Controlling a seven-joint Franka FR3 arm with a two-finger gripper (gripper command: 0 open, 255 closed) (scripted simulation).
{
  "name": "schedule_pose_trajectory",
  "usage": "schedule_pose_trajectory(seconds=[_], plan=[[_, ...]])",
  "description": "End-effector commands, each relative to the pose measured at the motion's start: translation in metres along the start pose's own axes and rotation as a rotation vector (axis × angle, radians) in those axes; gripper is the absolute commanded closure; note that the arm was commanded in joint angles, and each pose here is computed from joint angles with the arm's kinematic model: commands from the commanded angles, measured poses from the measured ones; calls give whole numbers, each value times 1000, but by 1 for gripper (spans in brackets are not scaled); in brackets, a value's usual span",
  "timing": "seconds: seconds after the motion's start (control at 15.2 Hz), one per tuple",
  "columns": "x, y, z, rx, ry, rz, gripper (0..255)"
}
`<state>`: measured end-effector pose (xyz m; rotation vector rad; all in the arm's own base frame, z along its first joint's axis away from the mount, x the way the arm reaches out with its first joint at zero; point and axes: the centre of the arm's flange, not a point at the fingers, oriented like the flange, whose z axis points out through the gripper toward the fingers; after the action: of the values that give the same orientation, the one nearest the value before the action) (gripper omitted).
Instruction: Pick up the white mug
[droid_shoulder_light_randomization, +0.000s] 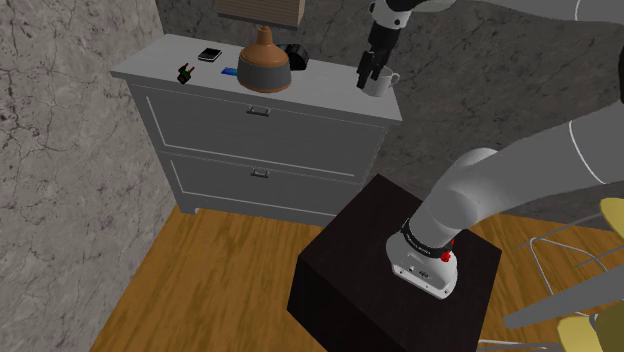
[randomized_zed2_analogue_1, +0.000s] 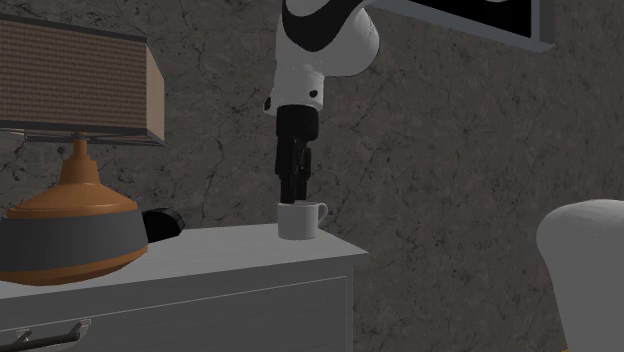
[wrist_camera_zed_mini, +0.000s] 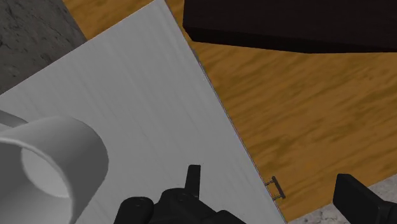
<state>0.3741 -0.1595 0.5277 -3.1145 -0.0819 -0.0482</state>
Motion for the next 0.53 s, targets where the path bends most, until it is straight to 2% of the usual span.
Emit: schedule_pose_trajectory(seconds=[0.0, 0.46], plan=[[8, 25, 4, -15, 3, 9, 0], [33, 106, 13, -61, 12, 39, 0]])
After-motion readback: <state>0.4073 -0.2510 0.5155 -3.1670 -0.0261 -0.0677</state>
